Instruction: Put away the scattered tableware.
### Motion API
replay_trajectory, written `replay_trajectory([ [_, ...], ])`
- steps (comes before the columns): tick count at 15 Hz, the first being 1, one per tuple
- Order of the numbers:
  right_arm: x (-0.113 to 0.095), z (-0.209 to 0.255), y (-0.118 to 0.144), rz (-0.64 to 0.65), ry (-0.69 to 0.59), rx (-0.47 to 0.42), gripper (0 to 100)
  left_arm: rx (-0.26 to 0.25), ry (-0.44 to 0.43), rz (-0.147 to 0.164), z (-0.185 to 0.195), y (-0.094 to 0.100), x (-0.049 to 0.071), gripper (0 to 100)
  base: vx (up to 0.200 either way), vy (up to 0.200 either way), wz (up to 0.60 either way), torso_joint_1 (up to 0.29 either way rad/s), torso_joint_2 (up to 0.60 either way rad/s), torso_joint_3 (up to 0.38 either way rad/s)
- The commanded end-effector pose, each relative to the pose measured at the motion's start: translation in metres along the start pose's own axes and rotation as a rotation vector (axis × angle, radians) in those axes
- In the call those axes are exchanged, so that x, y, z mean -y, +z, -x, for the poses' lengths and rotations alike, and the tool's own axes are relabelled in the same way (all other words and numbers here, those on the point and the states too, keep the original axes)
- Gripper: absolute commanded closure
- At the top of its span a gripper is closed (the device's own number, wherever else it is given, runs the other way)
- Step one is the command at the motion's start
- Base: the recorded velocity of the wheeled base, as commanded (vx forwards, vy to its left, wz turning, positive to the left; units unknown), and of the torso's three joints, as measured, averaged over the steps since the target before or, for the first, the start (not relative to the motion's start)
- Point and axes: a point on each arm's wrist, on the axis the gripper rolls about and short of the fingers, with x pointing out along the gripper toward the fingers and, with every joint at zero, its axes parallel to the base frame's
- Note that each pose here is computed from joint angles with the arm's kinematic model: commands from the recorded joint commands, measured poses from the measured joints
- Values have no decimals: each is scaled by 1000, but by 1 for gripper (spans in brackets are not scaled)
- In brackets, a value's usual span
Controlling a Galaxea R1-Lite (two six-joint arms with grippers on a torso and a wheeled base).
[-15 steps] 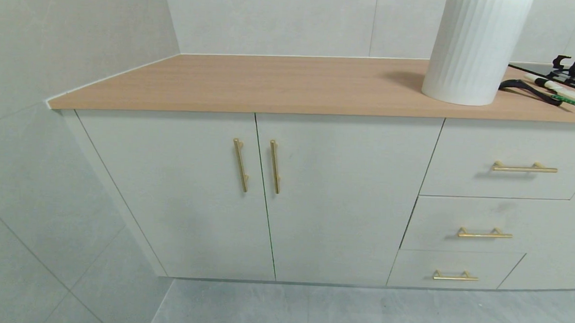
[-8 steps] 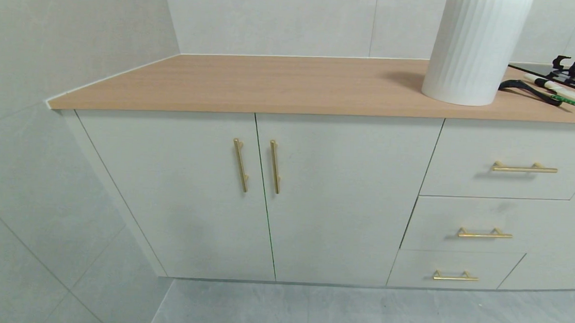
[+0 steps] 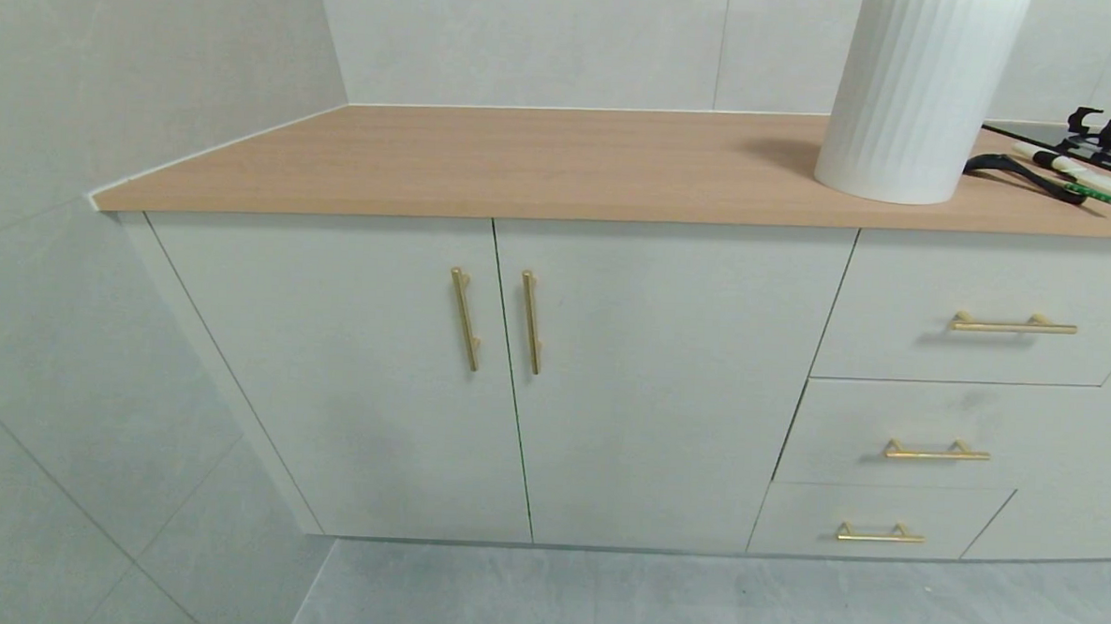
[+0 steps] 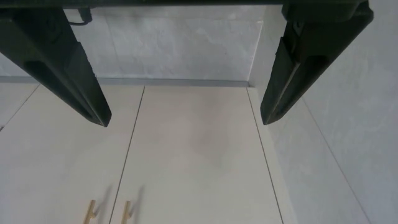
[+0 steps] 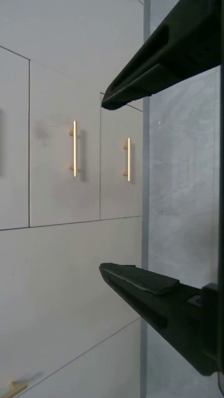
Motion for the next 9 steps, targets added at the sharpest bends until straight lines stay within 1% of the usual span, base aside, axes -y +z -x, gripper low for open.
replay_trajectory([
  [1,0,0,0,2,1,-2,0,-1,0,0,0,0,0,0,0,0,0,0,0,0],
  [3,0,0,0,1,1,-2,0,-1,0,0,0,0,0,0,0,0,0,0,0,0],
  [9,0,0,0,1,1,-2,0,-1,0,2,0,0,0,0,0,-200,0,3,2,3],
])
